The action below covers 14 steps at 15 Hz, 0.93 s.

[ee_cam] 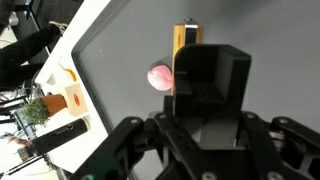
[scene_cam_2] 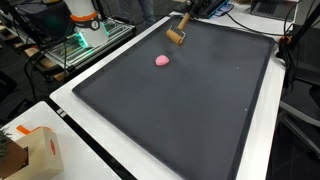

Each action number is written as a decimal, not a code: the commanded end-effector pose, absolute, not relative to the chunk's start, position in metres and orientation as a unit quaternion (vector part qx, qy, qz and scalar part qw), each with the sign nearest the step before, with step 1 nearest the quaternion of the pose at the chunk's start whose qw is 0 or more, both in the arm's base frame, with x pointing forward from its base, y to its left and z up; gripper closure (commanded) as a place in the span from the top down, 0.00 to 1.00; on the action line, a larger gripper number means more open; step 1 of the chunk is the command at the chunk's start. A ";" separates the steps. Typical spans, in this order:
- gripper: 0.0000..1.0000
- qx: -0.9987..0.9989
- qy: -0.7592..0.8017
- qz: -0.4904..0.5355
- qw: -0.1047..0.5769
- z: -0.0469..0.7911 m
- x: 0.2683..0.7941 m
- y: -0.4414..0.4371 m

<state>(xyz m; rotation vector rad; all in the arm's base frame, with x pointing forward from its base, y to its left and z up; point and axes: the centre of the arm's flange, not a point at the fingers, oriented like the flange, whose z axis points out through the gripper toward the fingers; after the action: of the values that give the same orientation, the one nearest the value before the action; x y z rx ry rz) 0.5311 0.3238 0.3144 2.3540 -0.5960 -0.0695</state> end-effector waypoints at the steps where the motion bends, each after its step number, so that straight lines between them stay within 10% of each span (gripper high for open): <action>1: 0.23 0.907 -0.245 -0.032 0.342 0.321 0.535 0.318; 14: 0.23 0.927 -0.276 -0.026 0.252 0.353 0.553 0.259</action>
<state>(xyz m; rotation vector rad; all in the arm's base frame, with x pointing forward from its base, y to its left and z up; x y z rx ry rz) 0.5635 0.2867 0.3392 2.4576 -0.7340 -0.0647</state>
